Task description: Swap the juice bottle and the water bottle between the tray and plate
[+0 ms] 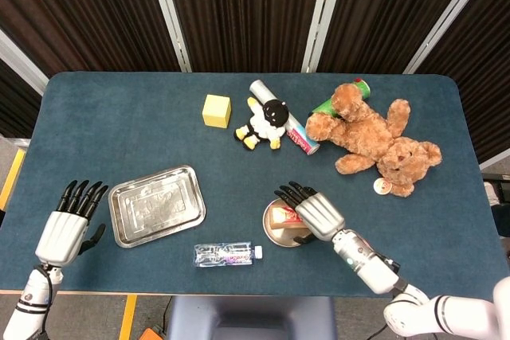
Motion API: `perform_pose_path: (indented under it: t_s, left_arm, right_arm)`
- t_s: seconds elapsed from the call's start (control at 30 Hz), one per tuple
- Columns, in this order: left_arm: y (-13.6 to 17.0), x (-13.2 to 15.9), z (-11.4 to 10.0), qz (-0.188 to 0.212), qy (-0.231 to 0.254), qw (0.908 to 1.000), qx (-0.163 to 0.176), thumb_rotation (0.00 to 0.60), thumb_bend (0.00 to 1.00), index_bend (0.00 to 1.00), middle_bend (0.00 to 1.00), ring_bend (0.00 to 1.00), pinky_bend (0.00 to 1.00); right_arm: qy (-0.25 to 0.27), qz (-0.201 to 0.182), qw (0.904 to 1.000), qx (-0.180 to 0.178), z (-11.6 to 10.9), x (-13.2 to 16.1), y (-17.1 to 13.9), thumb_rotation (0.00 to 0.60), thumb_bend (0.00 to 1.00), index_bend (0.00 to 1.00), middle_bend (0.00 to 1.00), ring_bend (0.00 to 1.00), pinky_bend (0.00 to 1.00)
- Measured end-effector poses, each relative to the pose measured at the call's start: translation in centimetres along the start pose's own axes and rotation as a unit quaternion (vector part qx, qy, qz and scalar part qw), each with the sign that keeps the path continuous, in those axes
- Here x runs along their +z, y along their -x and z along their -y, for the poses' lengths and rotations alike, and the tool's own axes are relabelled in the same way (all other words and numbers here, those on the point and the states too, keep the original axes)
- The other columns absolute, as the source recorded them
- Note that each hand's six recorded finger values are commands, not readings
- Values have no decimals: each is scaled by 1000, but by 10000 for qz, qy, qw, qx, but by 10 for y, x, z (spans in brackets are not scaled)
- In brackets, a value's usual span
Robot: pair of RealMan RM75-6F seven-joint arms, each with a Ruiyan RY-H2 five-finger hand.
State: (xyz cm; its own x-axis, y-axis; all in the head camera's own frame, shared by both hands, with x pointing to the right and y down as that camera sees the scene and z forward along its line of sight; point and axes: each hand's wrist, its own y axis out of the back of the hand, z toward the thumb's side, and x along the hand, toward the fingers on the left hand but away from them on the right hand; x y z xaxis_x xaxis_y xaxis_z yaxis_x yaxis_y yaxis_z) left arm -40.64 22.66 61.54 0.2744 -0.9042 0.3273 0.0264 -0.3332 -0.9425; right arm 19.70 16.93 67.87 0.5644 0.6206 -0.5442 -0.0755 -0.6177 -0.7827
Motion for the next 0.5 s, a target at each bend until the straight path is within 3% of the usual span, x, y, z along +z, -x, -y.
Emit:
perform_pose_path:
  t_s: [0.1, 0.2, 0.4, 0.5]
  left_arm:
    - [3, 9, 0, 194, 109, 9997, -55, 600, 380, 0, 64, 0, 34]
    - [3, 23, 3, 537, 272, 9980, -211, 600, 381, 0, 38, 0, 35]
    - [3, 63, 0, 1299, 785, 9869, -547, 600, 382, 0, 21, 0, 36]
    - [5, 88, -2, 1708, 1052, 9768, -752, 600, 384, 0, 4, 0, 35]
  right_arm:
    - [-75, 66, 9996, -251, -10, -8, -21, 600, 189, 0, 31, 2, 150]
    - [-121, 313, 9978, -568, -16, -23, -53, 600, 189, 0, 6, 0, 93]
    - [167, 1128, 9894, -901, -5, -57, -135, 600, 187, 0, 0, 0, 72]
    - [268, 1156, 9891, -867, -3, -61, -153, 600, 187, 0, 0, 0, 68]
